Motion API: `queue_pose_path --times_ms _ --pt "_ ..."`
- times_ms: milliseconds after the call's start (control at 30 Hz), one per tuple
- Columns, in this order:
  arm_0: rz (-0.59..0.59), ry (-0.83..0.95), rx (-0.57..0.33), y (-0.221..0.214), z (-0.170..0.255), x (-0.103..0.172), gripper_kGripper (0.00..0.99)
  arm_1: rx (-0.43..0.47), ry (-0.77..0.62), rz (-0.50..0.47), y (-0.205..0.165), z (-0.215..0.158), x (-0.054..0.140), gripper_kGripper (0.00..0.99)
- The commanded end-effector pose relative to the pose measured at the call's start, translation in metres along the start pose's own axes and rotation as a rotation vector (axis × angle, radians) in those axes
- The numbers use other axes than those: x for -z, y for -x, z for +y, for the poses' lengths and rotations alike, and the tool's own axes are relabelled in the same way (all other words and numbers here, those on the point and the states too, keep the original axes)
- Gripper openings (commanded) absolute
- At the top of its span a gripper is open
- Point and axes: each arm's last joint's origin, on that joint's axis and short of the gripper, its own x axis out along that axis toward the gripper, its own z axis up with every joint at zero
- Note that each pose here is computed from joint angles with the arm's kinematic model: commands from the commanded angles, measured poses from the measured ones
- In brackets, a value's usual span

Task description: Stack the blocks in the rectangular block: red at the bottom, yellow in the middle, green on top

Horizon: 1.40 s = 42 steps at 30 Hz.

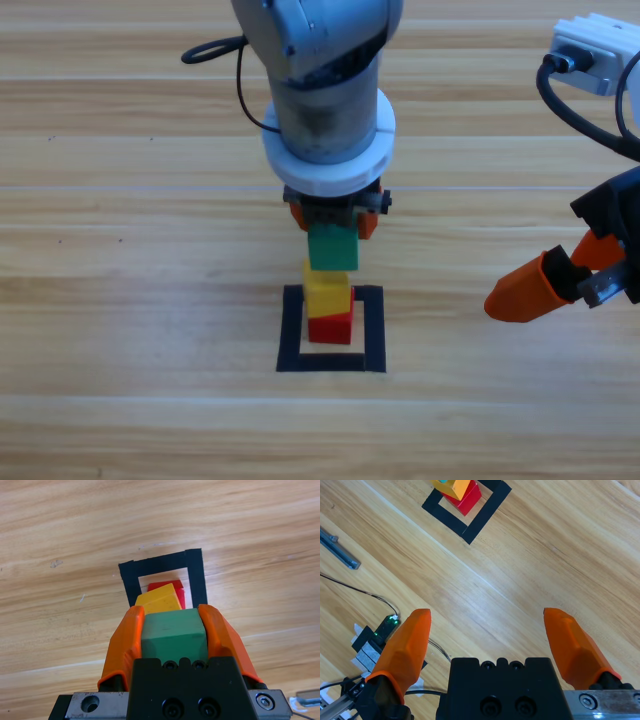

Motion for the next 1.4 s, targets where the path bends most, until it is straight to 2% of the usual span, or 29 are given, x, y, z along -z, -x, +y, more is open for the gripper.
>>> queue_pose_path --times_ms 33,1400 --pt "0.030 -0.019 -0.067 -0.034 -0.009 0.008 0.008 0.004 -0.021 -0.020 0.012 -0.009 0.003 0.990" --pt "0.028 -0.021 -0.087 -0.054 -0.007 0.006 0.008 -0.004 -0.019 -0.004 0.007 -0.008 0.003 0.990"
